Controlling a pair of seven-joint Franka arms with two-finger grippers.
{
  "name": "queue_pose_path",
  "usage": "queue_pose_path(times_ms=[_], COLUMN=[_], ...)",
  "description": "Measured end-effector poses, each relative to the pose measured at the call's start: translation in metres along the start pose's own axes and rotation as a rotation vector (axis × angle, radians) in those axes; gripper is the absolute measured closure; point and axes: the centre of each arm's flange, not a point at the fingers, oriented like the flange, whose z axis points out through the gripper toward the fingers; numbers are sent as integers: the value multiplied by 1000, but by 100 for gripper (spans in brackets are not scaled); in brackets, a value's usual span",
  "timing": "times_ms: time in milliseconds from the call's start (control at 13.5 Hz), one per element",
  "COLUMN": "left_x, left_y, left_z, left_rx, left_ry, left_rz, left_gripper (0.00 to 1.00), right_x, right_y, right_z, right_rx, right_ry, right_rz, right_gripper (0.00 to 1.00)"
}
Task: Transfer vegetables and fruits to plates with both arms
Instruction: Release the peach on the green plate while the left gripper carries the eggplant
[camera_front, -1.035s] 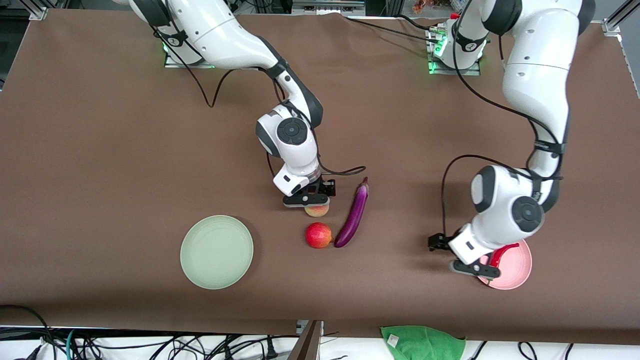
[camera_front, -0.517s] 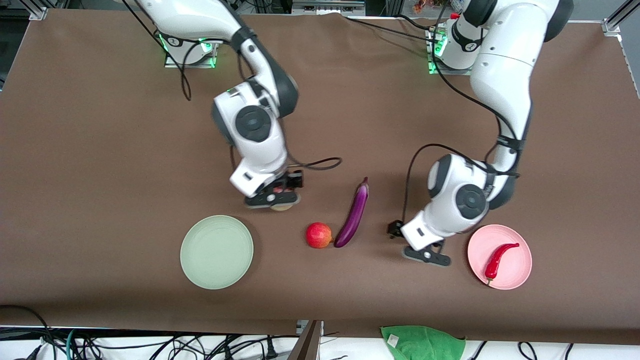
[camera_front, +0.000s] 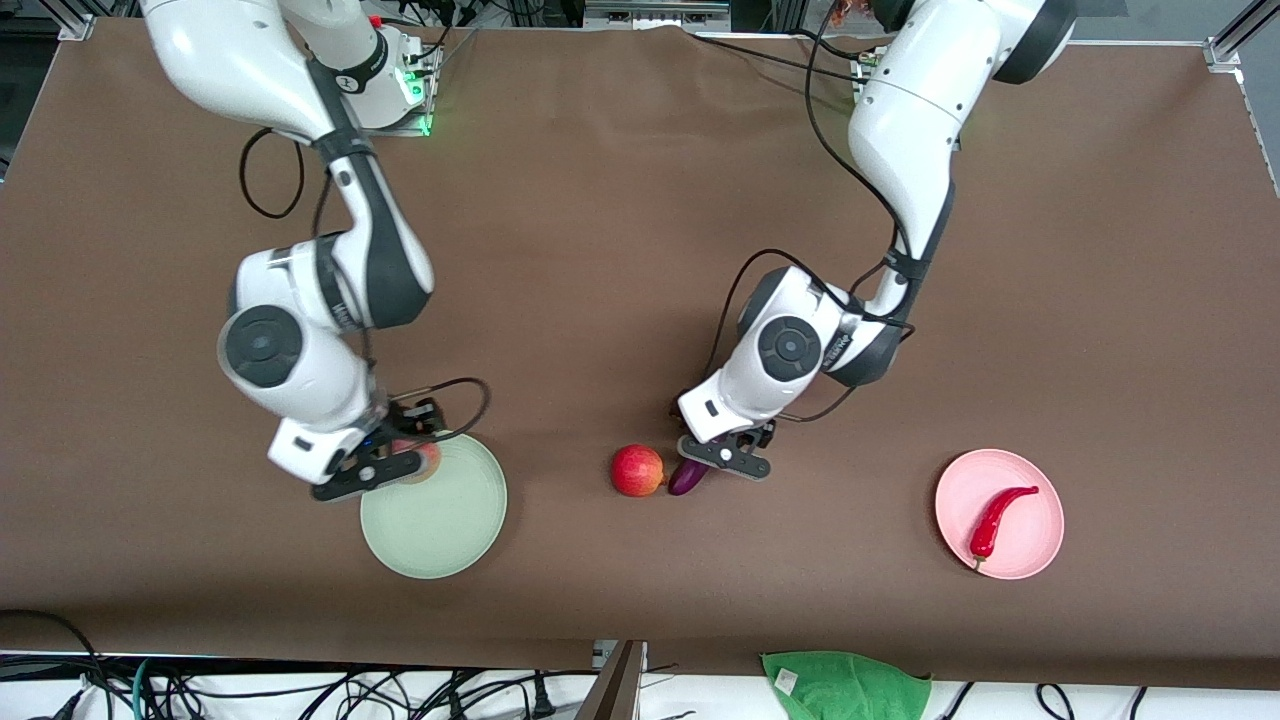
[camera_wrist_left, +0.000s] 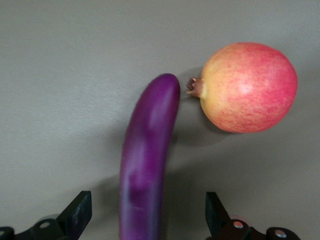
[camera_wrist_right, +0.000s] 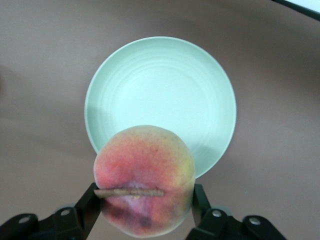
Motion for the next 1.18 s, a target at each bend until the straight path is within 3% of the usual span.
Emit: queue_pose_path(times_ms=[443, 665, 1035, 1109, 1183], left_x=[0, -5, -2, 1, 7], left_y=[-5, 1, 3, -1, -12], left_z=[16, 35, 29, 24, 16], left_rx=[52, 57, 60, 65, 71], left_ry=[32, 36, 54, 62, 70], left_rz=[80, 104, 109, 104, 91], left_gripper=[0, 0, 53, 61, 61], right_x=[1, 1, 3, 3, 4], right_y=[-6, -2, -10, -15, -23], right_z=[17, 12, 8, 8, 8], right_rx=[6, 13, 23, 35, 62], right_ry=[0, 8, 14, 16, 22], right_rz=[-23, -19, -27, -25, -16], right_gripper=[22, 1, 1, 1, 1])
